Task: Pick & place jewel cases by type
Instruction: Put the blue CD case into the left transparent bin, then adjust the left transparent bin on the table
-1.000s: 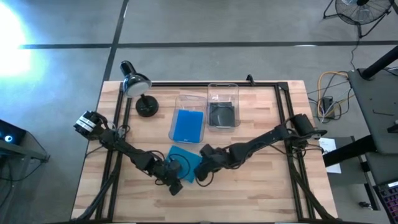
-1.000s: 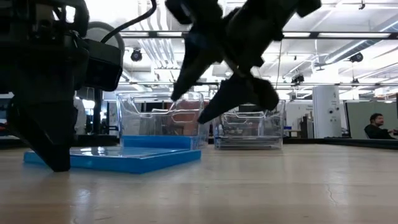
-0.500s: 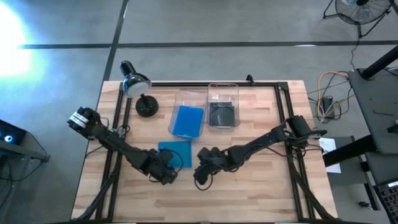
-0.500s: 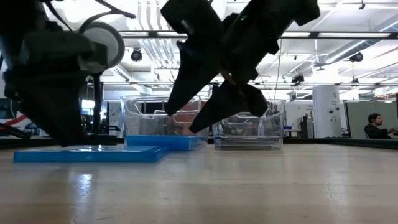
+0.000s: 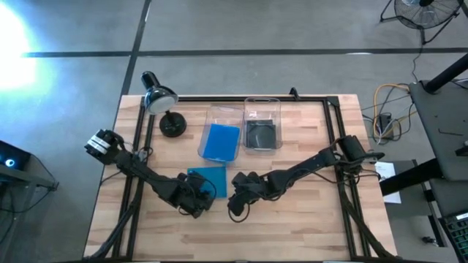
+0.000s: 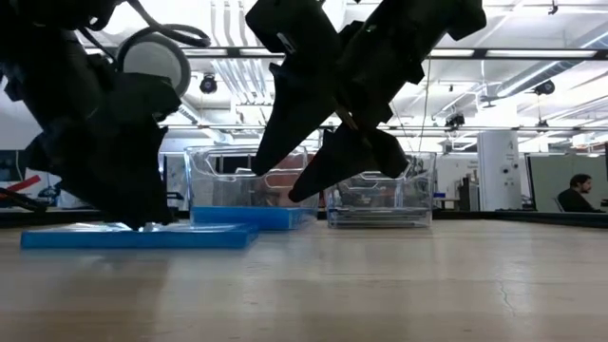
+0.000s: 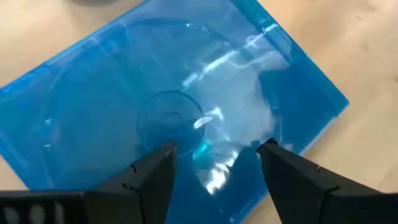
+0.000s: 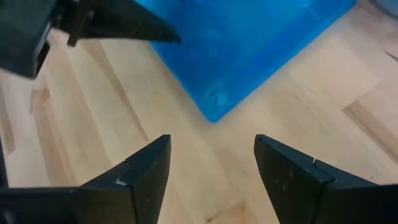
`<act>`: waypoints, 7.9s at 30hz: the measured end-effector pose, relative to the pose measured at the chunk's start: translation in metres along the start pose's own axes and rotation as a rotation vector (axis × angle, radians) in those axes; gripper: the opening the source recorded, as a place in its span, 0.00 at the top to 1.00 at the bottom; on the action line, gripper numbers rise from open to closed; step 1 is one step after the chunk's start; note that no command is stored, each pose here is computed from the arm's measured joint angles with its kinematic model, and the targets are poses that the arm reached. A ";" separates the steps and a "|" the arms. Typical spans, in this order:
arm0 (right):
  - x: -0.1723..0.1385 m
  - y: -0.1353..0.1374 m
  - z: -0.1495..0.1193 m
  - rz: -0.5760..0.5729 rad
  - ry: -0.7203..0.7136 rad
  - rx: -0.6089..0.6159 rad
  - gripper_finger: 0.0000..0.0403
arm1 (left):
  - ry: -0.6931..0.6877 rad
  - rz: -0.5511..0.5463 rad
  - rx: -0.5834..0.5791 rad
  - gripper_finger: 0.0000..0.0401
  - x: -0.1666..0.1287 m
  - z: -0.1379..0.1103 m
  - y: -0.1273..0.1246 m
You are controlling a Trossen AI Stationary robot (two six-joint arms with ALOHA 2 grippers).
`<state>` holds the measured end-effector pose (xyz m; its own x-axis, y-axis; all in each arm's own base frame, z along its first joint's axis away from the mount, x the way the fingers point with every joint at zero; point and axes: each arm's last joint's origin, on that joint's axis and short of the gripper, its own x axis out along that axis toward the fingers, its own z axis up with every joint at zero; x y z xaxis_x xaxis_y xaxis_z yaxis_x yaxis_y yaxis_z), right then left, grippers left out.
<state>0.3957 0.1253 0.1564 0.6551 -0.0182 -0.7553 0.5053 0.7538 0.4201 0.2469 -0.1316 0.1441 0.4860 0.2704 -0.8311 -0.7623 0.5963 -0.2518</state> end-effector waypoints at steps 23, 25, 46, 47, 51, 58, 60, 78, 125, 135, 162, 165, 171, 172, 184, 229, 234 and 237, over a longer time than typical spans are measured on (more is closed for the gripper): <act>0.011 -0.007 -0.007 0.070 0.267 0.247 0.44 | 0.333 -0.007 0.004 0.47 -0.038 -0.022 0.001; 0.014 -0.008 -0.009 0.064 0.271 0.269 0.44 | 0.351 -0.012 -0.029 0.47 -0.040 -0.031 0.002; 0.010 0.006 0.023 0.288 0.259 0.143 0.44 | 0.377 -0.129 -0.025 0.47 -0.010 -0.052 0.005; 0.006 0.007 0.027 0.292 0.229 0.138 0.44 | 0.379 -0.126 -0.025 0.47 -0.009 -0.052 0.006; 0.002 0.007 0.038 0.269 0.092 0.118 0.44 | 0.373 -0.137 -0.015 0.47 -0.009 -0.052 0.005; 0.001 0.014 0.046 0.316 0.054 0.155 0.44 | 0.324 -0.171 -0.016 0.47 -0.009 -0.050 0.002; 0.001 0.013 0.046 0.323 0.081 0.203 0.44 | 0.314 -0.174 -0.018 0.47 -0.009 -0.050 0.001; 0.005 0.000 0.038 0.249 0.236 0.341 0.95 | 0.101 -0.240 0.092 0.47 -0.029 -0.039 -0.016; -0.040 -0.149 0.247 0.191 0.599 -0.410 0.84 | -0.167 -0.162 -0.175 0.47 -0.044 -0.031 -0.019; -0.035 -0.139 0.256 -0.060 0.462 -0.505 0.60 | -0.172 -0.155 -0.115 0.47 -0.044 -0.031 -0.019; -0.036 -0.064 0.248 -0.734 0.089 -0.879 0.30 | -0.177 -0.160 -0.119 0.47 -0.044 -0.031 -0.020; -0.039 -0.070 0.260 -0.962 -0.062 -0.768 0.30 | -0.178 -0.162 -0.123 0.47 -0.044 -0.031 -0.020; -0.040 -0.082 0.260 -0.744 0.009 -0.629 0.31 | -0.186 -0.168 -0.126 0.47 -0.044 -0.031 -0.020; -0.040 -0.083 0.258 -0.758 0.018 -0.602 0.31 | -0.191 -0.167 -0.126 0.47 -0.044 -0.030 -0.020; -0.053 -0.084 0.255 -0.494 0.124 -0.470 0.41 | -0.171 -0.143 -0.151 0.47 -0.035 -0.029 -0.013; -0.217 -0.115 0.069 -0.076 -0.411 0.002 0.36 | -0.404 0.075 -0.439 0.47 -0.028 0.066 0.126; -0.213 -0.116 0.068 -0.083 -0.400 0.019 0.36 | -0.420 0.059 -0.610 0.47 -0.010 0.052 0.142; -0.213 -0.116 0.068 -0.082 -0.397 0.023 0.35 | -0.424 0.053 -0.641 0.47 -0.004 0.050 0.145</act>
<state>0.2360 -0.0031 0.3024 0.7761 -0.3331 -0.5355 0.5741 0.7245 0.3814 0.1557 -0.0087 0.1357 0.4654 0.6304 -0.6213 -0.8250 0.0546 -0.5625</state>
